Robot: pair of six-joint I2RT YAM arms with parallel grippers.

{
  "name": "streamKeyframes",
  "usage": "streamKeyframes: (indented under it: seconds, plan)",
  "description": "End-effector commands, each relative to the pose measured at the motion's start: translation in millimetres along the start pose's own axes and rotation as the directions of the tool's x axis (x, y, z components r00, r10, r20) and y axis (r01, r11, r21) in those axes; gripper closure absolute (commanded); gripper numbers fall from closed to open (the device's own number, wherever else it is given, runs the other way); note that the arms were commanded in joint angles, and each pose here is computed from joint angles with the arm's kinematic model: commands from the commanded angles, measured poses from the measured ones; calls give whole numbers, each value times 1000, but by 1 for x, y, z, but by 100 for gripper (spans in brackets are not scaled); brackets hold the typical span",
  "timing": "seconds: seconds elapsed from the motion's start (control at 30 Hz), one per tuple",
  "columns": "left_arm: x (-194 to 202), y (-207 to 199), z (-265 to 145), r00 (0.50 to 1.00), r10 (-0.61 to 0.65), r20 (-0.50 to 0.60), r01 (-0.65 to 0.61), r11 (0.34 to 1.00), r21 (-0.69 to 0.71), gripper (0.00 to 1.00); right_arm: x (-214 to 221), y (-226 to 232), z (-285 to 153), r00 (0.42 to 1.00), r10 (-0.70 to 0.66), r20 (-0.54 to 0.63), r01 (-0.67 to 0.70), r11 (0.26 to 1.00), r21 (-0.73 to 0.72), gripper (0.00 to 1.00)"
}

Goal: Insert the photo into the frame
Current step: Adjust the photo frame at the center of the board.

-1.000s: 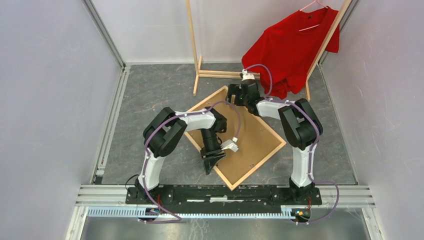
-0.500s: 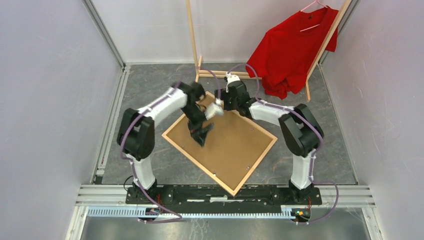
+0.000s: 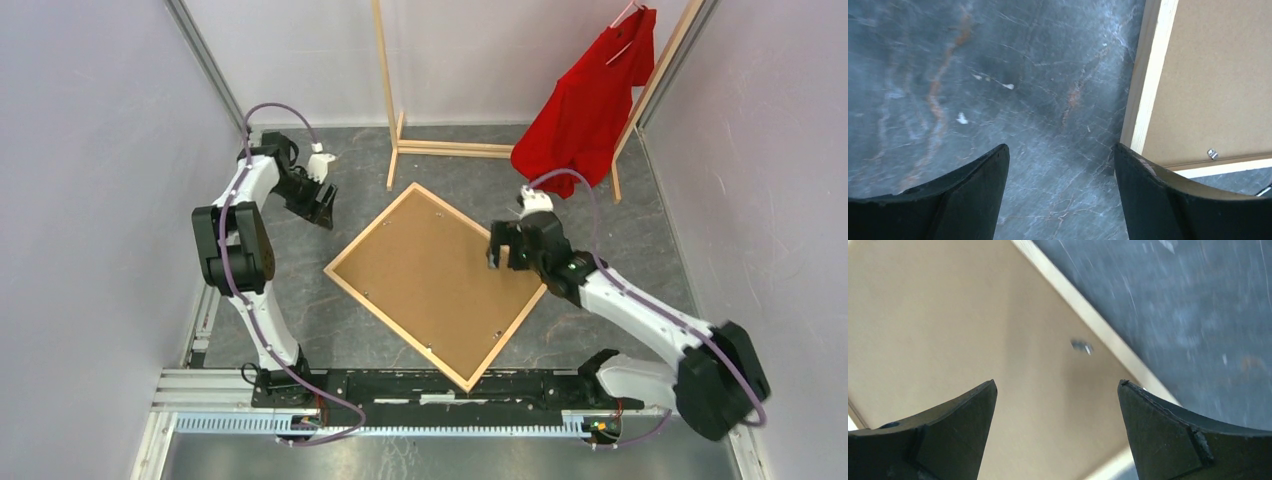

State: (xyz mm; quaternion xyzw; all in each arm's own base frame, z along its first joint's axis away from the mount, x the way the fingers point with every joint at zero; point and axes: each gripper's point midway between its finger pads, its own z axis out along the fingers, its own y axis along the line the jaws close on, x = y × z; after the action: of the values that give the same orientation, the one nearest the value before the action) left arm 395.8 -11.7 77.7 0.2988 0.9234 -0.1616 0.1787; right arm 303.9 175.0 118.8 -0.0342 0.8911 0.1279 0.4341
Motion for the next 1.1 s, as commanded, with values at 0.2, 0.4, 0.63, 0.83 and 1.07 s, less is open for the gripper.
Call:
streamKeyframes:
  seconds: [0.2,0.4,0.63,0.83,1.07]
  plan:
    - [11,-23,43,997,-72,17,71,995,76,25,105,-48,-60,971,112,-210,-95,991,90,2]
    - [32,-52,55,997,-71,-21,73,987,144,32,115,-43,-73,961,159,-227,-153,987,46,2]
    - [65,-86,50,997,-22,-72,37,975,219,35,120,-14,-53,959,193,-208,-222,967,-127,2]
    - [109,-107,41,982,48,-184,3,963,269,36,86,-3,-28,978,101,-183,-130,980,-149,2]
    - [127,-148,12,978,104,-179,-25,919,393,33,33,-9,5,990,84,-111,-98,987,-130,2]
